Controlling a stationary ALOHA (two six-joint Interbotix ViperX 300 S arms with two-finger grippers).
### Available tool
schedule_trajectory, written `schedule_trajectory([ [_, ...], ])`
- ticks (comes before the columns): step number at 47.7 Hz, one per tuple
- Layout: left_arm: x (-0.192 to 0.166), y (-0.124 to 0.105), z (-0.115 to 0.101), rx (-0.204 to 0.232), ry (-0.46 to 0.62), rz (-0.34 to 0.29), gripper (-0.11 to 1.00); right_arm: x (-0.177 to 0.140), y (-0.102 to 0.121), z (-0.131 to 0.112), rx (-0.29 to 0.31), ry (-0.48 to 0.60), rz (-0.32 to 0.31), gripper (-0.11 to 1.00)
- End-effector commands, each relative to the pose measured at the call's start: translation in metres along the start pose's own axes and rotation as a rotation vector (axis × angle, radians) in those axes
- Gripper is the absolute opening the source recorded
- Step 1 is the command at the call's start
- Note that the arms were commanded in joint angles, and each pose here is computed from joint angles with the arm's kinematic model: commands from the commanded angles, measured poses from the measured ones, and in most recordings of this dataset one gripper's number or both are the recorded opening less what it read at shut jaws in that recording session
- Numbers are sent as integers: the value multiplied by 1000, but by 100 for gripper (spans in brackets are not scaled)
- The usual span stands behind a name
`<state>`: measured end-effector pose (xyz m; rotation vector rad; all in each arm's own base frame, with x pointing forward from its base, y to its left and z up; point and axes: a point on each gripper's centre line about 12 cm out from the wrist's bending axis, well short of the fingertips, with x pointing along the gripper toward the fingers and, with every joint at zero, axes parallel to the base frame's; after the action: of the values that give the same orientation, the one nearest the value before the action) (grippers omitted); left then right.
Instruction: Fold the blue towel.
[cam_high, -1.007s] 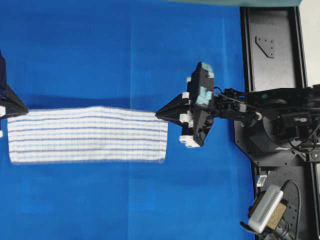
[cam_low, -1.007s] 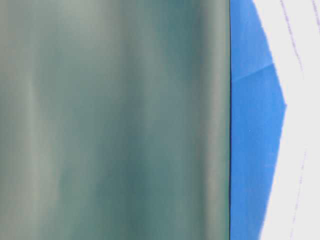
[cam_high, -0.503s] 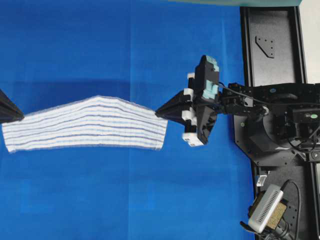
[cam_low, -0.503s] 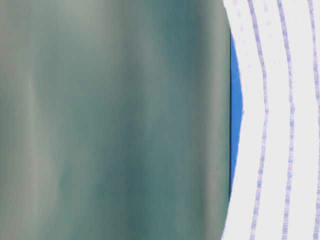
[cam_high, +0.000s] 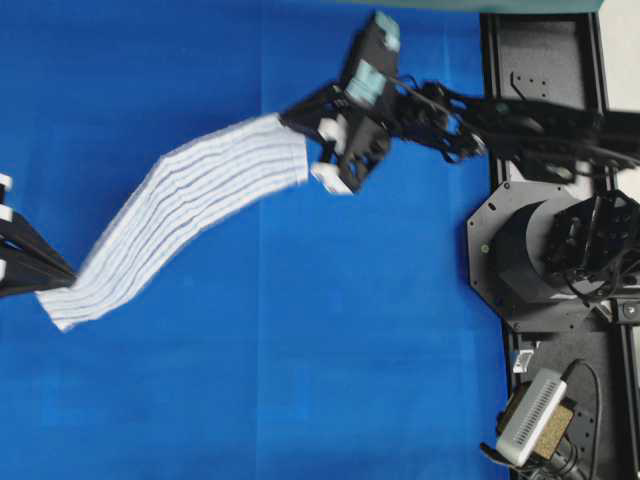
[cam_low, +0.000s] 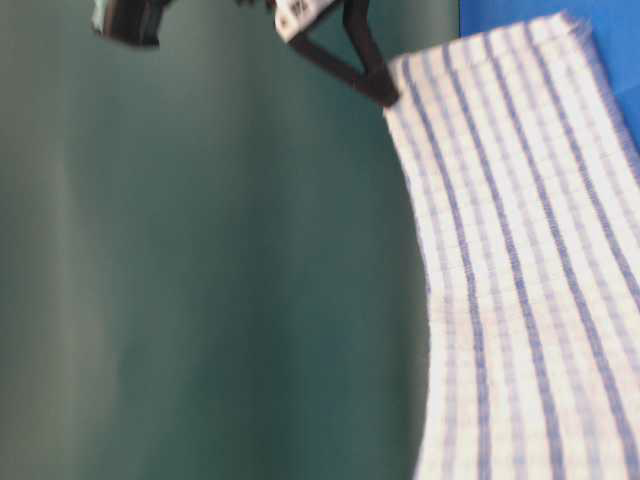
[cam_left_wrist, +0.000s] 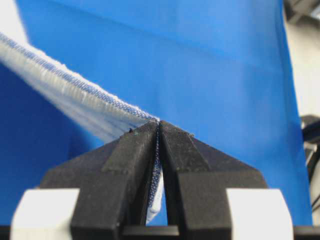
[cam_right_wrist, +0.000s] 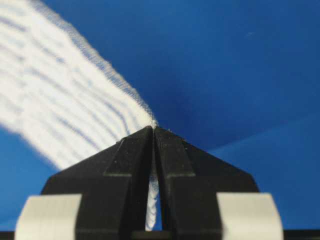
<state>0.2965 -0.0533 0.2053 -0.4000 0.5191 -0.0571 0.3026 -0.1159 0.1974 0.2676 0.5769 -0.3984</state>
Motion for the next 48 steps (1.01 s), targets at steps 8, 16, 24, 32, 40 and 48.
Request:
schedule_trajectory([
  [8,37,-13,24,-11,-56,-25,3,26,-18,45,-50,-52,-51,14],
  [16,64,-17,32,-35,-52,-23,3,41,-30,65,-80,-69,-79,14],
  [24,76,-21,42,-37,-71,-32,3,53,-37,80,-109,-70,-96,14],
  [32,90,-23,54,-41,-117,-44,3,58,-46,89,-124,-82,-116,14],
  [40,108,-21,69,-49,-144,-37,3,54,-57,86,-126,-70,-139,14],
  [48,126,-23,82,-53,-165,-41,3,46,-64,77,-140,-39,-154,14],
])
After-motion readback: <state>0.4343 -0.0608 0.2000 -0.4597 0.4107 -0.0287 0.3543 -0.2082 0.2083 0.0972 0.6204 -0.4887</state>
